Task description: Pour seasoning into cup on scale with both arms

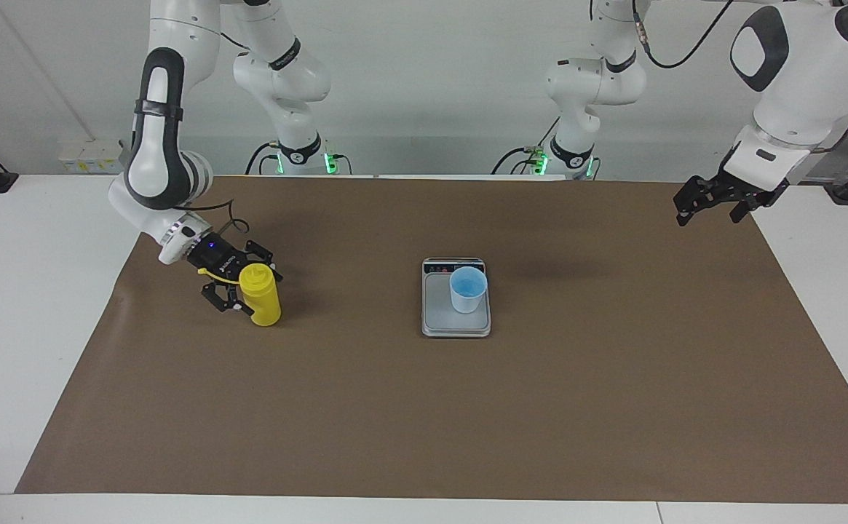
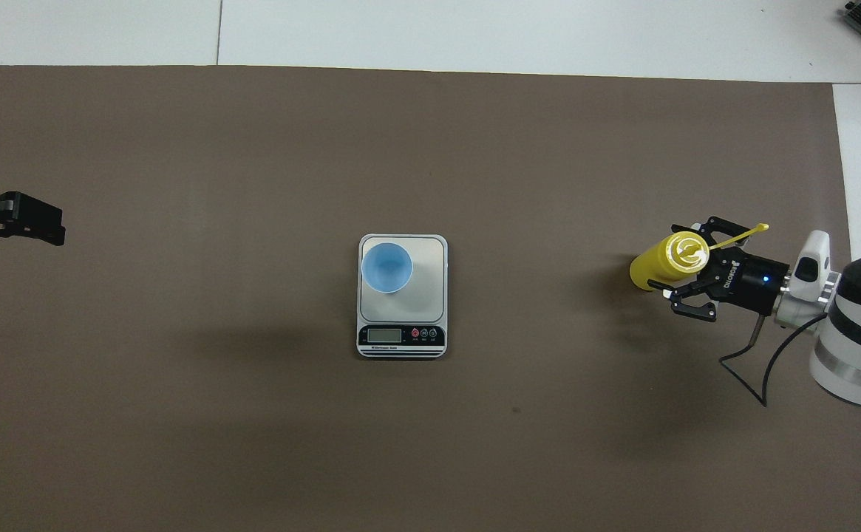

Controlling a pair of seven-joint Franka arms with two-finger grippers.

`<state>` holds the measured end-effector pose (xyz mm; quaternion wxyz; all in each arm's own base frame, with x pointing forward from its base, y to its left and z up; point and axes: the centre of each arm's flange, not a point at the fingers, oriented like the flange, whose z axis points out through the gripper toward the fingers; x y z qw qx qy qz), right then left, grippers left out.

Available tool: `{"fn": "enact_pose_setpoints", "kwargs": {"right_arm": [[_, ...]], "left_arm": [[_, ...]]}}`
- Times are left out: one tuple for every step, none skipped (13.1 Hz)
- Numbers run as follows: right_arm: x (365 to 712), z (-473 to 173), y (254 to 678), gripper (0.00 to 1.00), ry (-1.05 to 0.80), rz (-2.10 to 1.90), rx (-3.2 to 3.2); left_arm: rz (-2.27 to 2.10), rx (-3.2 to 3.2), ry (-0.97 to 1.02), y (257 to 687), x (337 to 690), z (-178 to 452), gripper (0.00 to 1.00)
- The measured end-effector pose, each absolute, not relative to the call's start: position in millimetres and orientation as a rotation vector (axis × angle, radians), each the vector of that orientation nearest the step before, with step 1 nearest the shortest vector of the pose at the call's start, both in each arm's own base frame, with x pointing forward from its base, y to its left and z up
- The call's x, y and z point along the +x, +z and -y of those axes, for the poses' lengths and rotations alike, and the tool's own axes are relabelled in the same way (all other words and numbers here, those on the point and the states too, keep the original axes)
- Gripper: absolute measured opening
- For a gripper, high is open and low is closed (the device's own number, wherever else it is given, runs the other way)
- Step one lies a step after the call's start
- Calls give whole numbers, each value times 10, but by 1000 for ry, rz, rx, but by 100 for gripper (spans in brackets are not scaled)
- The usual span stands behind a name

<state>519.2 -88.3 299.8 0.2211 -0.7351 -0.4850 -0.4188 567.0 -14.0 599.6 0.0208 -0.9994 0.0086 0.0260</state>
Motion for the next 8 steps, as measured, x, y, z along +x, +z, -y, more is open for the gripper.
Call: {"fn": "enact_pose_setpoints", "kwargs": {"right_arm": [[5171,956,2990,100,-1141,1360,-2040],[5149,1024,2982,100,-1121,1384,-2048],[5129,1090,2973,100,-1099,1410,-2058],[5111,1141,2965,100,-1077,1436,-2064],[5099,1171,2958,100,-1058,1458,-2067],[5088,1201,2952,100,-1041,1479,-2071],[5073,1248,2948,100,-1027,1494,-2079],[5054,1301,2943,100,-1011,1510,-2083]], "left_arm": [[-27,-3099,81,5996,5670,140,100],[-27,-3099,81,5996,5670,140,100],[-27,-3099,81,5996,5670,140,100],[-27,-3099,81,5996,5670,140,100],[-27,-3099,81,5996,5670,140,100],[-27,-3099,81,5996,5670,140,100],[-27,-3099,81,5996,5670,140,100],[-27,-3099,81,5996,5670,140,100]]}}
